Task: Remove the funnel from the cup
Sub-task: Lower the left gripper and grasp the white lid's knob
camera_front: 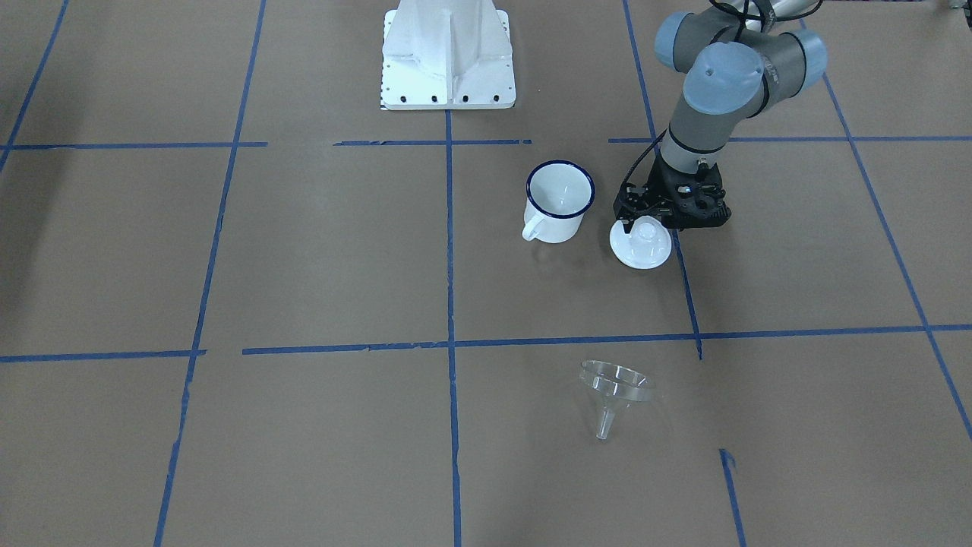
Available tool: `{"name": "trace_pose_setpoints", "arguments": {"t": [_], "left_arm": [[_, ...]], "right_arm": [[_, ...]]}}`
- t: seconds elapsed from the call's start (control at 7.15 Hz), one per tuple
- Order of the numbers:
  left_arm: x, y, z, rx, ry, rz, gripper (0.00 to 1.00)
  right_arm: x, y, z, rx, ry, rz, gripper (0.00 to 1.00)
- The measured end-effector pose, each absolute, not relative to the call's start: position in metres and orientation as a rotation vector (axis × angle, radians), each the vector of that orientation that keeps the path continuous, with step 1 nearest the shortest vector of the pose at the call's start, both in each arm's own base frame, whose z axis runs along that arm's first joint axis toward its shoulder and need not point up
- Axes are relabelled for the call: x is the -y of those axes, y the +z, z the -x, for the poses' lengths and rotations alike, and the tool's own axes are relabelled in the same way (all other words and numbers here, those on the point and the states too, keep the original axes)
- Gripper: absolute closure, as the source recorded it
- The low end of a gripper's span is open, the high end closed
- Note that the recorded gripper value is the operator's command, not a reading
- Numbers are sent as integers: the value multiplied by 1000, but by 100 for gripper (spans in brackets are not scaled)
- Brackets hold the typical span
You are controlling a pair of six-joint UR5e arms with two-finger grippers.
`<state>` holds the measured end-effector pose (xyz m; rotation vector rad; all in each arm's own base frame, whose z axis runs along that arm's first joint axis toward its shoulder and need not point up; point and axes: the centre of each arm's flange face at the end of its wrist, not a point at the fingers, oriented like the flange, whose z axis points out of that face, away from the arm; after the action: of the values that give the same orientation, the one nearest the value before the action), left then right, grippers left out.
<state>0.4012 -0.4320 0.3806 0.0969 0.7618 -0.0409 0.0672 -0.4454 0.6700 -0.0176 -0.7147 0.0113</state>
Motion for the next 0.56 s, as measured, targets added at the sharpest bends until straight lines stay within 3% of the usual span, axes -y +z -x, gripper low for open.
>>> {"name": "trace_pose_setpoints", "arguments": {"t": [0.56], "left_arm": [[433, 384, -405, -755, -41, -94, 37]], "right_arm": [[445, 670, -67, 715, 11, 18, 0]]}}
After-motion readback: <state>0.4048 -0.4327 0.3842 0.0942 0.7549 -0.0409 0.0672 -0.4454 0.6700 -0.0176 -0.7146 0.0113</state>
